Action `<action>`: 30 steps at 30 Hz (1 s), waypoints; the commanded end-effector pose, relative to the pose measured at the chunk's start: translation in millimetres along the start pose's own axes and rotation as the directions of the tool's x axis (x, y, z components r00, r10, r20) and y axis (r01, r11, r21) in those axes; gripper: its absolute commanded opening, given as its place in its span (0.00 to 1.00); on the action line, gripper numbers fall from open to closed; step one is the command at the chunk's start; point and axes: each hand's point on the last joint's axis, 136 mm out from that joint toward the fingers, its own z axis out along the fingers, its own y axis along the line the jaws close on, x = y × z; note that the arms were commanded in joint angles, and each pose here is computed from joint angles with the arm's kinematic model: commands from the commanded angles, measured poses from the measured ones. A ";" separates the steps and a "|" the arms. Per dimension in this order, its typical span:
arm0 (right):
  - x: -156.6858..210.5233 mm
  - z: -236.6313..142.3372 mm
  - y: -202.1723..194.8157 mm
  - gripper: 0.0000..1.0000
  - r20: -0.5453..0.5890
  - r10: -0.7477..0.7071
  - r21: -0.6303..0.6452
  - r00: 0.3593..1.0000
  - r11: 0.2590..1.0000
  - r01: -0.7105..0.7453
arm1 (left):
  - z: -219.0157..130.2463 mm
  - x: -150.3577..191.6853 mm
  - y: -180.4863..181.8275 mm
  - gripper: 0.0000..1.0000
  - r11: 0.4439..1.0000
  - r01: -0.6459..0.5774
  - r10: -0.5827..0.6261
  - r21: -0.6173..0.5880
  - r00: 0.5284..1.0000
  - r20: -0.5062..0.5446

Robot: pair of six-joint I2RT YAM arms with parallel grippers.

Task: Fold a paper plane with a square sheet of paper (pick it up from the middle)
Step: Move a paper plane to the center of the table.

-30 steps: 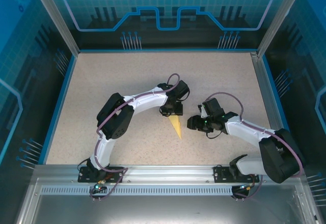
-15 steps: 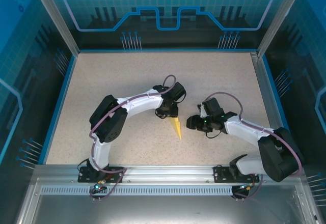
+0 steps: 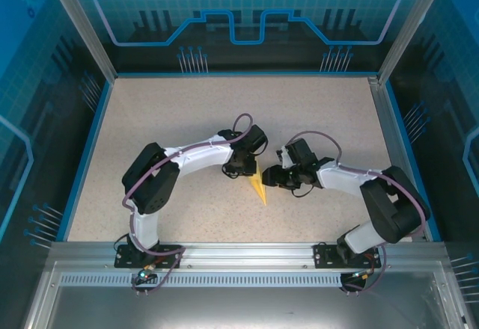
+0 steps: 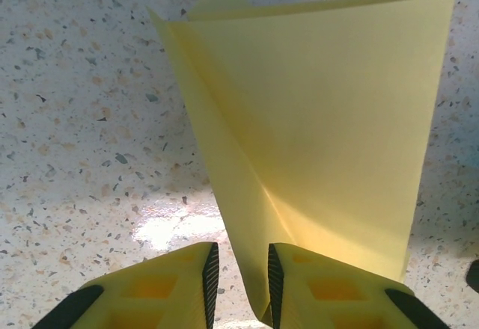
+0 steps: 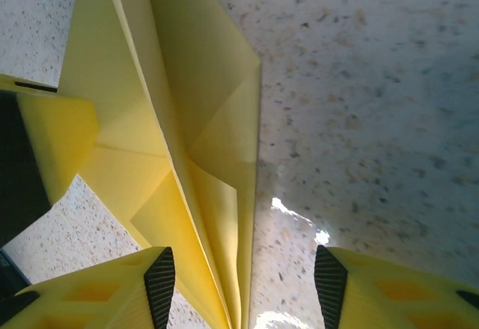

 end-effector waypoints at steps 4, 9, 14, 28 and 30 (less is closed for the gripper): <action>-8.0 12.4 24.5 0.55 -0.020 -0.061 -0.092 0.998 0.994 0.059 | -8.0 -3.2 6.8 0.27 1.000 0.017 -0.017 0.002 0.999 0.027; -7.9 20.1 32.4 0.50 -0.044 -0.078 -0.132 0.996 0.989 0.071 | -7.6 -3.2 7.0 0.27 1.000 0.016 -0.016 0.002 1.000 0.027; -5.3 20.7 36.4 0.47 -0.052 -0.093 -0.149 0.994 0.985 0.085 | -7.2 -3.7 7.6 0.27 1.000 0.019 -0.019 0.000 0.999 0.026; 1.0 11.9 46.4 0.49 -0.024 -0.162 -0.159 0.986 0.975 0.156 | -9.2 -5.8 7.7 0.27 1.000 0.024 -0.024 0.002 0.999 0.029; 0.6 13.0 45.7 0.49 -0.023 -0.166 -0.148 0.986 0.976 0.161 | -9.5 -5.8 7.2 0.26 1.000 0.025 -0.025 0.003 0.999 0.029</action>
